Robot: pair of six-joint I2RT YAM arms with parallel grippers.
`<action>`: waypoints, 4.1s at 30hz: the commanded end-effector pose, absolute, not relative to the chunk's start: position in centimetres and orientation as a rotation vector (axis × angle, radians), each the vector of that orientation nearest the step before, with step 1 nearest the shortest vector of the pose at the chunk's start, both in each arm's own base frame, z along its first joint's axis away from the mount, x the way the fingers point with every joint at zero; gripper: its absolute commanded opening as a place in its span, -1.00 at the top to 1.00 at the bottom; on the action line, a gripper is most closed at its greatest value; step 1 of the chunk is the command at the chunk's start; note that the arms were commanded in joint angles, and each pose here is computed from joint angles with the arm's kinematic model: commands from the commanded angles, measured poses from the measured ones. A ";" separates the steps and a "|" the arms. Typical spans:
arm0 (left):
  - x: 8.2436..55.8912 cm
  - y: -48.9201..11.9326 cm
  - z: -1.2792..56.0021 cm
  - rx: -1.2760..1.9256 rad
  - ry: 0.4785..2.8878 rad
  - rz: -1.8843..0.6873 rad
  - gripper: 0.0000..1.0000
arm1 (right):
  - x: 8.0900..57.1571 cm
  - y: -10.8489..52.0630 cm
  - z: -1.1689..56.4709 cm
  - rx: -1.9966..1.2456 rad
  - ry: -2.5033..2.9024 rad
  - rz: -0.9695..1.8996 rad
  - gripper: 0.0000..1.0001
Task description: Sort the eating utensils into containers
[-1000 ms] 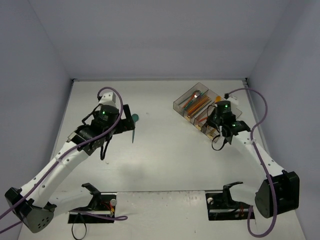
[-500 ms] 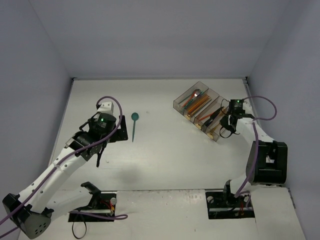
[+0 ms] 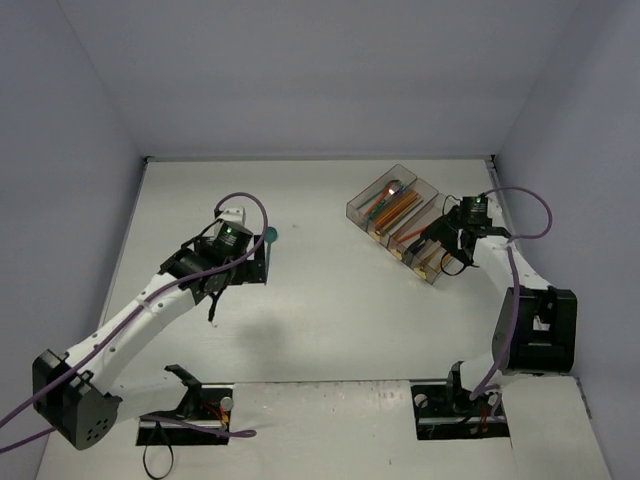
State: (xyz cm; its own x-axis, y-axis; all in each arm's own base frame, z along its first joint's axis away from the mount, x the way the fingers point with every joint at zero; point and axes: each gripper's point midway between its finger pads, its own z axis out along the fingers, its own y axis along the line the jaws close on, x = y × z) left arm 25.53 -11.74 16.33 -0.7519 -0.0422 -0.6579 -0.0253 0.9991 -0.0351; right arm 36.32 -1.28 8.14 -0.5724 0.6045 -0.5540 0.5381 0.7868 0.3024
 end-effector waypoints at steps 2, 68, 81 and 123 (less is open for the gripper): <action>29.0 -13.6 16.6 -0.032 2.419 -0.017 -0.95 | 37.4 -0.3 18.6 0.669 2.091 0.252 -0.23; 37.1 -28.2 26.7 -0.300 2.232 -0.944 1.00 | 29.4 28.7 23.6 -0.334 2.088 0.796 -0.94; 33.5 -29.9 28.9 -0.282 2.165 -1.054 1.00 | 31.8 31.7 24.1 -0.323 2.049 0.770 0.24; 21.9 -0.5 25.0 -0.165 1.963 0.187 -0.95 | 38.2 1.0 12.1 0.819 2.192 0.217 1.00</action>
